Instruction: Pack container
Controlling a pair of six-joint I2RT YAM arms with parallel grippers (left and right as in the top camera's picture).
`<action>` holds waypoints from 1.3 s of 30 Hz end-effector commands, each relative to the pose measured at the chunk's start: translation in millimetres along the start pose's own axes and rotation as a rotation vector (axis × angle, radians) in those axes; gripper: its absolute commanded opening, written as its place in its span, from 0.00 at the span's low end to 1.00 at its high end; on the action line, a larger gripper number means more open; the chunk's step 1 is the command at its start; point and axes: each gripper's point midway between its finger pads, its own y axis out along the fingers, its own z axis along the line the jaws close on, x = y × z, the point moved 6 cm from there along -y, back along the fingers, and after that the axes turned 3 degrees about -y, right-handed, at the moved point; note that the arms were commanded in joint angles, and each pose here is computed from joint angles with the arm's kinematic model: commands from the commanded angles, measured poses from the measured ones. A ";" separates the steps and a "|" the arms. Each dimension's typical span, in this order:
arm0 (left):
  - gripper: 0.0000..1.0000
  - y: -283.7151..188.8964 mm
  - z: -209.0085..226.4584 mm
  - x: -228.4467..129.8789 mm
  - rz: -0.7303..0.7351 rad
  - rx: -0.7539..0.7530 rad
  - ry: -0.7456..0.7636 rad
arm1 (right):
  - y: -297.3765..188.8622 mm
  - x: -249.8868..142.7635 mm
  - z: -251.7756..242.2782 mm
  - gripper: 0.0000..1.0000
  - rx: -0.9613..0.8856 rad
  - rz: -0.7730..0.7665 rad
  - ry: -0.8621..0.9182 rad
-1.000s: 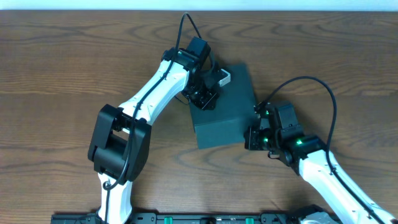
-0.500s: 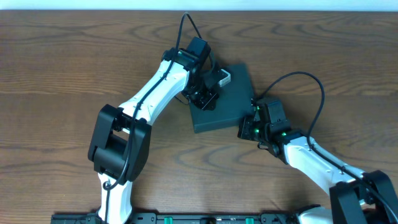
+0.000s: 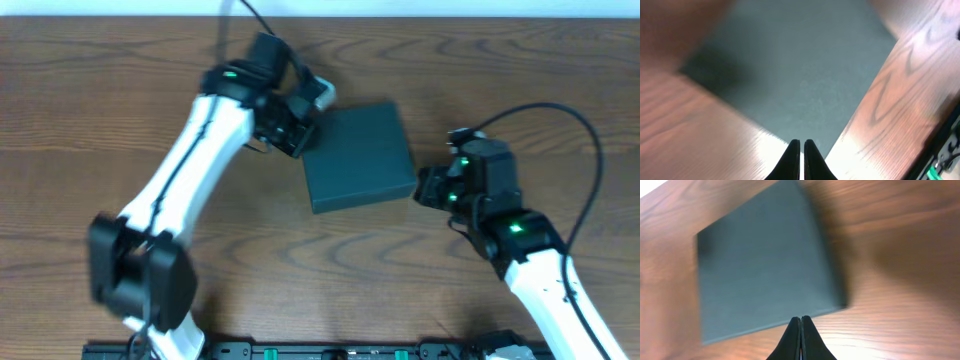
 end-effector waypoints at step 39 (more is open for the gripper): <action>0.06 -46.5 0.1 -4.8 -0.081 0.057 -0.026 | 113.4 -23.9 -10.9 0.02 0.162 0.248 0.067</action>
